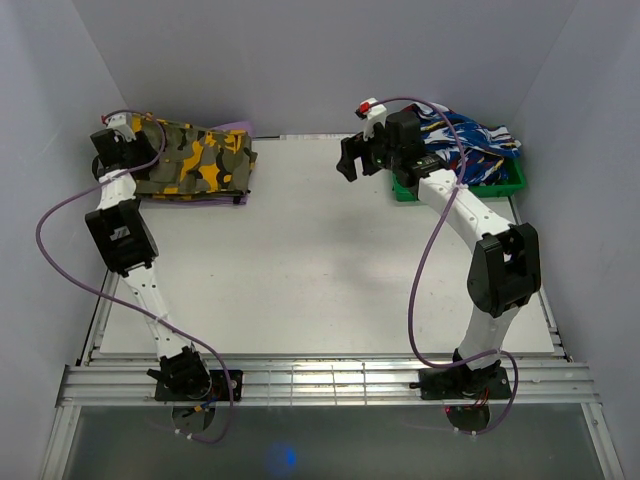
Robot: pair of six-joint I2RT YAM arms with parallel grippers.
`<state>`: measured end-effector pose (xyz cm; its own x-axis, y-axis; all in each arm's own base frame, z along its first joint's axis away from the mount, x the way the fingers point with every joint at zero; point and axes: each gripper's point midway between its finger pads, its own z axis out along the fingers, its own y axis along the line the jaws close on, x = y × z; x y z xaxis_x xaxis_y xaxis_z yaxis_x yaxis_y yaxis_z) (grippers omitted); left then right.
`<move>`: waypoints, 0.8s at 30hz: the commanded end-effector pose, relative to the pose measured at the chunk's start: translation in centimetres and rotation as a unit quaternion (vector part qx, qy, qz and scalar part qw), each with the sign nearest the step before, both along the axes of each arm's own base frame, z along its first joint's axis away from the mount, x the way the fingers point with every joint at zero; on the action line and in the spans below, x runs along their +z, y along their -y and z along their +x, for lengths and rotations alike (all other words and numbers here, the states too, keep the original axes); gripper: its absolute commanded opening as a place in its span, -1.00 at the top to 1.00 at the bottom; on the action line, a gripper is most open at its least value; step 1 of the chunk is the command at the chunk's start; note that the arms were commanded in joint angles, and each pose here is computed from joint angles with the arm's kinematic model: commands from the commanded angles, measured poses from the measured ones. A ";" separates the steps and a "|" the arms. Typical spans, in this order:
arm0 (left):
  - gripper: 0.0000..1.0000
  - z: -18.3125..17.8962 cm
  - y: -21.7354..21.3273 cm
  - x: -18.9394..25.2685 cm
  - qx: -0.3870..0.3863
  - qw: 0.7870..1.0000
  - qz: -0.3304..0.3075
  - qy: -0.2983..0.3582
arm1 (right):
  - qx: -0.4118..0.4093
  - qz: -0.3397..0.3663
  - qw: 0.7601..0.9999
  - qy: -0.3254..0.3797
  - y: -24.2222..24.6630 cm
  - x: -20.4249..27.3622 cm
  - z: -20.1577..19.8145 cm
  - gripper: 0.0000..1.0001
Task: Fold and stack the trousers
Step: Neatly place the folded trousers to the corner
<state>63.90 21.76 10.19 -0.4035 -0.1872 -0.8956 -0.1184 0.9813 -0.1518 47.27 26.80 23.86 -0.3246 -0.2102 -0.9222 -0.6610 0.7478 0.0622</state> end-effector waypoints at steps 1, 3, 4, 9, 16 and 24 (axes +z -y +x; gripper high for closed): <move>-0.32 -3.4 9.8 -4.9 -0.056 0.977 -0.169 -0.119 | -0.006 0.006 1.000 0.029 0.4 2.8 0.5 -0.80; -0.32 -3.3 10.4 -4.7 -0.037 0.972 -0.196 -0.121 | -0.006 0.004 1.000 0.027 0.5 2.7 0.6 -0.80; -0.33 -3.2 10.6 -4.4 -0.035 0.972 -0.201 -0.120 | -0.006 0.005 1.000 0.030 0.5 3.0 0.7 -0.80; -0.63 -2.7 8.9 -2.4 -0.005 0.981 -0.163 -0.105 | -0.007 0.004 0.999 0.034 0.9 3.4 0.6 -0.80; -0.96 -0.8 1.4 8.0 0.074 0.996 -0.048 -0.004 | -0.021 -0.004 0.999 0.050 2.3 4.4 0.6 -0.80; -0.96 -4.0 1.5 23.0 -0.010 0.985 0.141 0.096 | -0.078 -0.042 0.993 0.075 7.0 6.6 0.0 -0.80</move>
<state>62.95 21.28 24.20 -0.3162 -0.1063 -0.9427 -0.1598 0.9855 -0.0576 47.85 22.70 25.65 -0.3049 -0.2528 -0.9182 -0.5954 0.8031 -0.0234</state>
